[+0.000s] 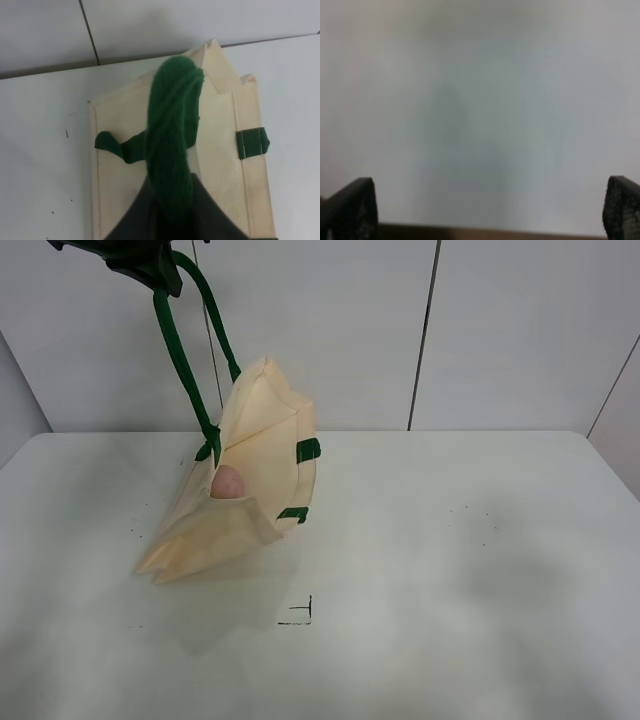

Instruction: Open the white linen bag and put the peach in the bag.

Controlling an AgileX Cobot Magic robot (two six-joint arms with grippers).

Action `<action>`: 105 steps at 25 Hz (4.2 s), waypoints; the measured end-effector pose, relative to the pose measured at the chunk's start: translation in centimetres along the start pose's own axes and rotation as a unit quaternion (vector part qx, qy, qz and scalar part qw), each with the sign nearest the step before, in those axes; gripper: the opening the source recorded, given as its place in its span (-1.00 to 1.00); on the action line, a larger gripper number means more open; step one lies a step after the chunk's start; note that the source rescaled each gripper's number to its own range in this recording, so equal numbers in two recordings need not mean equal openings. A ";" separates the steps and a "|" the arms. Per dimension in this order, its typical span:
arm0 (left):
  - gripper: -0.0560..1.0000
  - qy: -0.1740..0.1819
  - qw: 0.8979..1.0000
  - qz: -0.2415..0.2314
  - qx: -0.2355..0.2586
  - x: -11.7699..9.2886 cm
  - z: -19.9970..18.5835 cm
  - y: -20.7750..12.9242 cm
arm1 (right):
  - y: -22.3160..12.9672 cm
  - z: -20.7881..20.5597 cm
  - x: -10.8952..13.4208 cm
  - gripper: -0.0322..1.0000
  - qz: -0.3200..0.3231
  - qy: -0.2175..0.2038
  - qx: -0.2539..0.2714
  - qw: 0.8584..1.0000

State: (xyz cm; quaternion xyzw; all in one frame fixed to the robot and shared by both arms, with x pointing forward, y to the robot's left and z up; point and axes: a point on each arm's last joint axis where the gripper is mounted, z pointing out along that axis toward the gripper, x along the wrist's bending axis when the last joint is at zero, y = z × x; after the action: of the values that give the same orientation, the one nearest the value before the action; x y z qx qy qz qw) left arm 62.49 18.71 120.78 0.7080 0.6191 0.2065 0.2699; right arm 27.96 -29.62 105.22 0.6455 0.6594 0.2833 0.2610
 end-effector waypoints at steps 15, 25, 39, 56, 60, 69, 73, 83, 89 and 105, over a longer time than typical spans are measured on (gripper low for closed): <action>-0.89 -0.004 1.000 0.000 0.011 -0.2 1.0 -0.1 | -3.1 -3.1 -0.2 1.00 0.003 -0.002 -0.164 0.986; -0.89 -0.037 0.988 -0.011 0.147 -1.7 14.0 -2.8 | -3.1 -3.1 -0.2 1.00 0.004 -0.002 -0.164 0.986; 0.71 0.003 0.972 0.025 0.234 -1.0 21.4 -6.6 | -3.1 -3.1 -0.2 1.00 0.004 -0.002 -0.164 0.986; 0.79 0.077 0.965 -0.090 0.236 13.8 21.0 -6.5 | -3.1 -3.1 -0.2 1.00 0.004 -0.002 -0.164 0.986; 0.79 0.071 0.959 -0.099 0.256 13.9 19.8 -7.6 | -3.1 -3.1 -0.2 1.00 0.004 -0.002 -0.164 0.986; 0.79 0.060 0.958 -0.096 0.264 12.2 10.1 -10.5 | -3.1 -3.1 -0.2 1.00 0.005 -0.001 -0.164 0.986; 0.79 0.067 0.961 -0.090 0.254 11.2 4.2 -13.5 | -3.1 -3.1 -0.2 1.00 0.005 -0.001 -0.164 0.986; 0.79 0.067 0.977 -0.067 0.190 8.6 -7.1 -26.4 | -3.1 -3.1 -0.2 1.00 0.005 -0.001 -0.164 0.986; 0.79 0.070 0.991 -0.054 0.100 7.6 -9.1 -34.5 | -3.1 -3.1 -0.2 1.00 0.005 -0.001 -0.164 0.986; 0.79 0.077 0.987 -0.035 -0.138 6.2 -13.5 -41.9 | -3.1 -3.1 -0.2 1.00 0.005 -0.001 -0.164 0.986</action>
State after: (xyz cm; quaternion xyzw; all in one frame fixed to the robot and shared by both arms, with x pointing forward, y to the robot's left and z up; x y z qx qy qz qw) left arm 22.91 30.24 104.15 0.6236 0.6282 0.3344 0.3235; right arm 23.57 -29.93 105.23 0.5975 0.6006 0.3880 0.3629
